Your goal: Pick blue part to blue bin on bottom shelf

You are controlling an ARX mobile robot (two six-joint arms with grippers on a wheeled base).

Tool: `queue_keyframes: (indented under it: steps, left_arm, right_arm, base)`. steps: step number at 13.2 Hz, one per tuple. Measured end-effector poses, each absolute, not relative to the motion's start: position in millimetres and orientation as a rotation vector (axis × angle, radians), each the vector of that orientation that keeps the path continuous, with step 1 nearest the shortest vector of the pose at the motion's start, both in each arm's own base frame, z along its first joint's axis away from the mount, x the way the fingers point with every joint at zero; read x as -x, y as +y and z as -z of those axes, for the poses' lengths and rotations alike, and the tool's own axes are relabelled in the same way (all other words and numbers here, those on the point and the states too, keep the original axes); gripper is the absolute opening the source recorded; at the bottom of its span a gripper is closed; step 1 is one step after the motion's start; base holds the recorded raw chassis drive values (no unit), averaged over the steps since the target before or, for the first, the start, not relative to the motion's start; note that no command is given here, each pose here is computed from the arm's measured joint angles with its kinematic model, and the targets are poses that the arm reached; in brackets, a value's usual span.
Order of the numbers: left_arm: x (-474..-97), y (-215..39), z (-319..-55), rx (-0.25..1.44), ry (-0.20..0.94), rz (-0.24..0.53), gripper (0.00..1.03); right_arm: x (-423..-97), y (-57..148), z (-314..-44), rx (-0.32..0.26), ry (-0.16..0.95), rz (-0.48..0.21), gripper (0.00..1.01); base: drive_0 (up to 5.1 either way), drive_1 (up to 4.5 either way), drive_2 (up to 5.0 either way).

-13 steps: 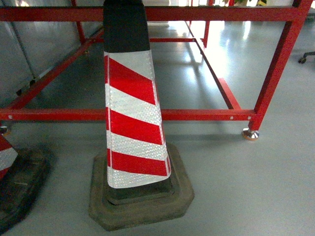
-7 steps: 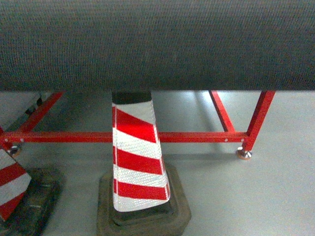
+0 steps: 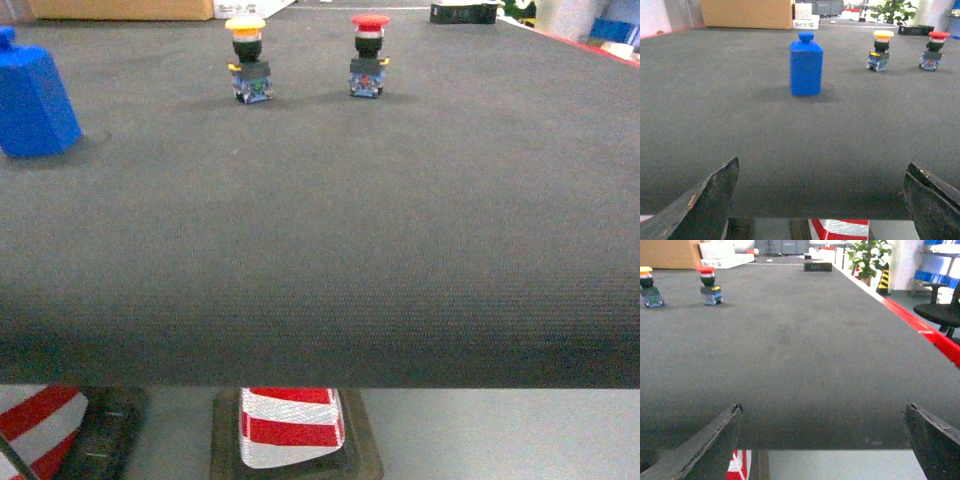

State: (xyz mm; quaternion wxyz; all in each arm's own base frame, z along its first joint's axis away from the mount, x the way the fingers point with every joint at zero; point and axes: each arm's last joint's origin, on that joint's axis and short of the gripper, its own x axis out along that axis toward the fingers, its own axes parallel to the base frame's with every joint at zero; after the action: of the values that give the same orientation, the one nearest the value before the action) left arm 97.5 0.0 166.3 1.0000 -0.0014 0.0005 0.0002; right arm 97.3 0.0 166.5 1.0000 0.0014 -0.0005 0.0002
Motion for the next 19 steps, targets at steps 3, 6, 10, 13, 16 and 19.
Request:
queue_keyframes:
  steps: [3, 6, 10, 13, 16, 19]
  left_arm:
    - [-98, 0, -166, 0.0, 0.001, 0.0, 0.98]
    - [-98, 0, -166, 0.0, 0.0, 0.001, 0.98]
    - [-98, 0, -167, 0.0, -0.001, 0.0, 0.98]
    - [-98, 0, -166, 0.0, 0.001, 0.0, 0.98]
    - [-98, 0, -166, 0.0, 0.001, 0.0, 0.98]
    - [-124, -10, -161, 0.006, 0.261, -0.176, 0.98]
  right_arm:
    - [-97, 0, -167, -0.002, -0.002, 0.0, 0.98]
    - [-97, 0, -167, -0.003, -0.004, 0.001, 0.98]
    - [-97, 0, -167, -0.002, -0.001, 0.0, 0.98]
    - [-97, 0, -167, -0.002, -0.001, 0.0, 0.98]
    - [-97, 0, -167, -0.002, -0.001, 0.0, 0.98]
    - [-97, 0, -167, -0.002, -0.002, 0.002, 0.98]
  base:
    - [0.0, 0.0, 0.0]
    - [0.0, 0.0, 0.0]
    - [0.0, 0.0, 0.0]
    - [0.0, 0.0, 0.0]
    - [0.0, 0.0, 0.0]
    - [0.0, 0.0, 0.0]
